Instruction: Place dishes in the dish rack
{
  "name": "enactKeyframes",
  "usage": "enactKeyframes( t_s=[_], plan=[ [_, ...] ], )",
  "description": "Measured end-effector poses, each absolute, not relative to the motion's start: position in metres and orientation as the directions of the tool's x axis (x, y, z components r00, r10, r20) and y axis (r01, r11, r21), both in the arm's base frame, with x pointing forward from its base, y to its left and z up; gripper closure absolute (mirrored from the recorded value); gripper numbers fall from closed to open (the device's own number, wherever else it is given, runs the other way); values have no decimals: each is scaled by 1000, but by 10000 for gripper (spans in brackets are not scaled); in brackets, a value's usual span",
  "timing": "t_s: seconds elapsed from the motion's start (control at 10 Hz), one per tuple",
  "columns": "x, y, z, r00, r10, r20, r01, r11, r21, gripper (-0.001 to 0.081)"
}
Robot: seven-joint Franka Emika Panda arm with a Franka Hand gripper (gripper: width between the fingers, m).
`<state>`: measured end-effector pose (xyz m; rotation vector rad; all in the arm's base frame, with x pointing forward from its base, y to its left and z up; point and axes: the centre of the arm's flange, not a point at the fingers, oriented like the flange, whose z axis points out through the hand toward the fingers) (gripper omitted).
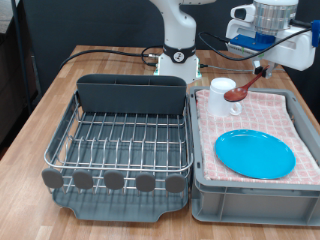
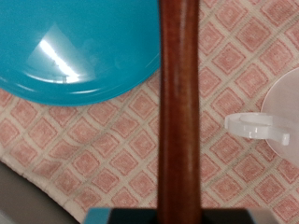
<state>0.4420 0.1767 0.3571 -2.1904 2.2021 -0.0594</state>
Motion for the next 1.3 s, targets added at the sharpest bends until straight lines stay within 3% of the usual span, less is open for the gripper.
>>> enactKeyframes(
  t_s=[1.0,1.3],
  plan=[
    [383,68,372,-493,-870,13,-870,493,-2,715],
    [369,51,374,-542,-840,8,-840,542,-5,715]
  ],
)
